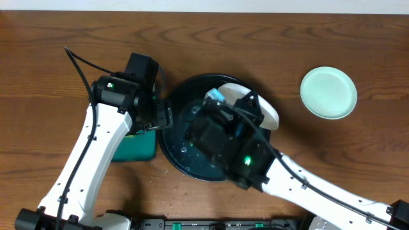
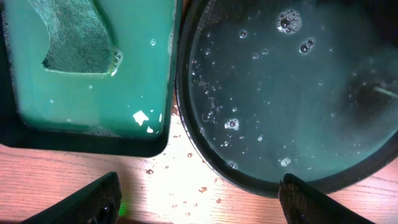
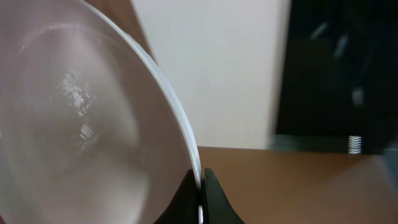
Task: Clean dirty plates on tray and stack at the side
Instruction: 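Tilt the white plate upright over the tray to drain, then carry the white plate right and lower it onto the green plates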
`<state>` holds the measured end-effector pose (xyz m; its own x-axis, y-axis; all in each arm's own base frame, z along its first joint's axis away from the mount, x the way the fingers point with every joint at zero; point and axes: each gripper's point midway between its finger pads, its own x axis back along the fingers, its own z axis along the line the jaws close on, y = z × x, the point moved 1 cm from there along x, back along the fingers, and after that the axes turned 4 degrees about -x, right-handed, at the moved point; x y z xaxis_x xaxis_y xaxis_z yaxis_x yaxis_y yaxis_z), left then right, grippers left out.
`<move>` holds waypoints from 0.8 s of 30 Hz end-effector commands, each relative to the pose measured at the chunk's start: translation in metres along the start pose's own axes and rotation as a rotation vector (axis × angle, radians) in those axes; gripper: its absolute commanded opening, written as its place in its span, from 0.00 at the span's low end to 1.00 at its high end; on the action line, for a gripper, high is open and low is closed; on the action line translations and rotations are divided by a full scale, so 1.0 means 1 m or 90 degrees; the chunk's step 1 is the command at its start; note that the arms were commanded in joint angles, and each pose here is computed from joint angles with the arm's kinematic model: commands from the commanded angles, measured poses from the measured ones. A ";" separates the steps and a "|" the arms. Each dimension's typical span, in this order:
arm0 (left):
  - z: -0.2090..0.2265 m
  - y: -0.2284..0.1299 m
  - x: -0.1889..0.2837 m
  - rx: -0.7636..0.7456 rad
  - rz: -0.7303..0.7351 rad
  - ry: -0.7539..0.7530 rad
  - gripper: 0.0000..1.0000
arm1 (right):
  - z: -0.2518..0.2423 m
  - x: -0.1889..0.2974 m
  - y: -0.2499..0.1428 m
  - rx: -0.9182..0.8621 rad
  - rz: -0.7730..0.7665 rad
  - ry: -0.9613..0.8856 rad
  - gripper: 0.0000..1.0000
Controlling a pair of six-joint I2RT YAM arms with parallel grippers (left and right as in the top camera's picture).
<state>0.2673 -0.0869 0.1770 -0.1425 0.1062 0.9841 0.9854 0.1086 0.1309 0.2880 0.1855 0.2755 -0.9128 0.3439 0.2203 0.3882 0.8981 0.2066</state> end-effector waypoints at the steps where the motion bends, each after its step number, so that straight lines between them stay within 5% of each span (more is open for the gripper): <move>1: 0.000 -0.003 0.002 -0.011 -0.001 -0.002 0.82 | -0.027 0.016 -0.003 0.048 0.017 -0.095 0.01; 24: 0.000 -0.003 0.002 -0.011 -0.001 -0.002 0.82 | -0.022 0.068 0.027 0.081 -0.078 -0.108 0.01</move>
<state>0.2672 -0.0868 0.1770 -0.1421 0.1061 0.9842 0.9855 0.1086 0.1306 0.2464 0.2301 0.3059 -0.9648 0.2541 0.0679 0.2594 0.9619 0.0864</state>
